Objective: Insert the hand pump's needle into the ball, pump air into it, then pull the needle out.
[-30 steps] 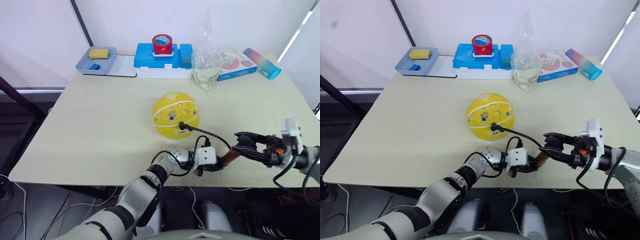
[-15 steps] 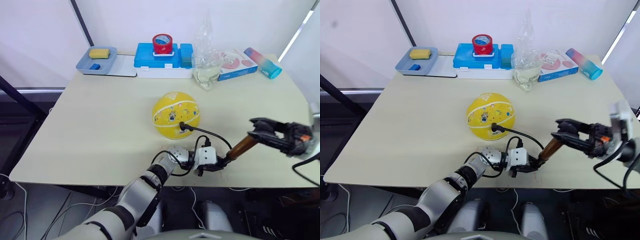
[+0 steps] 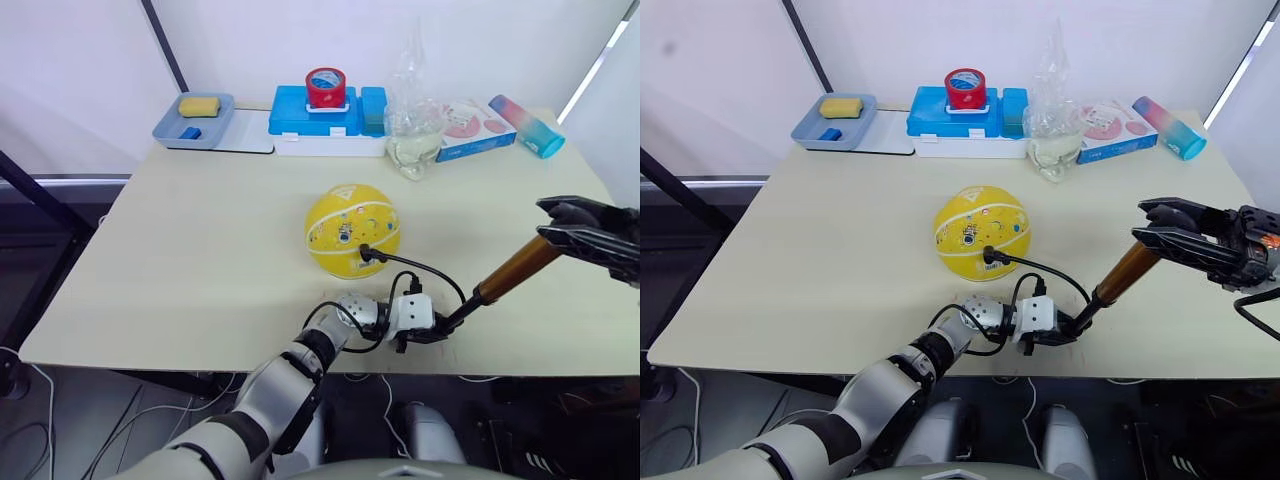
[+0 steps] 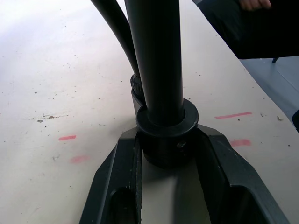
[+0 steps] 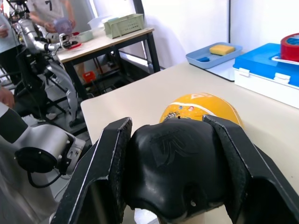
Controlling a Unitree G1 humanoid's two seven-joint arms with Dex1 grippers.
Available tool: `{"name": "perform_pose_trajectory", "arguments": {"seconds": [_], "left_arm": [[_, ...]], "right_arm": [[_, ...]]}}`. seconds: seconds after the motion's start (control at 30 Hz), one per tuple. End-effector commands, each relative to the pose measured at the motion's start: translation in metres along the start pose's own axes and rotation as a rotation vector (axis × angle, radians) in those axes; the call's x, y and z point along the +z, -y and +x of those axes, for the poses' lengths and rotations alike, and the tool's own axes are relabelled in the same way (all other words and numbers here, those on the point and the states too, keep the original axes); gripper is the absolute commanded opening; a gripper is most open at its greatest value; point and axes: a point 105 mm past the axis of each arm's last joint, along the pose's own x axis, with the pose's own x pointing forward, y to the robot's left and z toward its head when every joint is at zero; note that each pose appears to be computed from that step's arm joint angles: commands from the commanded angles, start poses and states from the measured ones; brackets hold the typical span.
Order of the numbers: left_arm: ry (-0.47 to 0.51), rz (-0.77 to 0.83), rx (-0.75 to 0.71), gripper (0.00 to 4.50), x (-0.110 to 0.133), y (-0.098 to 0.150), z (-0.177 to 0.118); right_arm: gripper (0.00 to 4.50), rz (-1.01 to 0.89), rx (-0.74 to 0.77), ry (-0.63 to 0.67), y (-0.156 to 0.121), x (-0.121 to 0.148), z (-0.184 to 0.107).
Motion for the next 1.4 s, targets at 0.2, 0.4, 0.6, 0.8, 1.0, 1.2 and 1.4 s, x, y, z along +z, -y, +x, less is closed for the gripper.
{"name": "perform_pose_trajectory", "arguments": {"seconds": [0.2, 0.4, 0.6, 0.8, 1.0, 1.2, 1.4], "left_arm": [[-0.088, -0.054, -0.094, 1.14, -0.025, 0.026, -0.001], [-0.083, -0.061, -0.071, 1.14, -0.023, 0.021, -0.001], [-0.075, -0.061, -0.074, 1.14, -0.022, 0.023, 0.002], [-0.081, -0.057, -0.078, 1.14, -0.023, 0.023, 0.001], [-0.083, -0.052, -0.082, 1.14, -0.023, 0.023, 0.000], [-0.085, -0.048, -0.086, 1.14, -0.022, 0.023, 0.002], [-0.084, -0.045, -0.087, 1.14, -0.020, 0.022, 0.003]], "right_arm": [[1.92, -0.009, -0.040, -0.138, 0.011, -0.068, 0.012], [1.92, 0.003, -0.070, -0.153, 0.017, -0.104, 0.017], [1.92, -0.045, -0.048, -0.103, 0.013, -0.088, 0.015], [1.92, -0.089, -0.036, -0.009, 0.009, -0.037, 0.007], [1.92, -0.104, -0.051, 0.105, 0.005, 0.020, -0.005], [1.92, -0.073, -0.047, 0.124, -0.002, 0.039, -0.012], [1.92, -0.018, -0.045, -0.018, -0.002, -0.005, -0.002]]}}
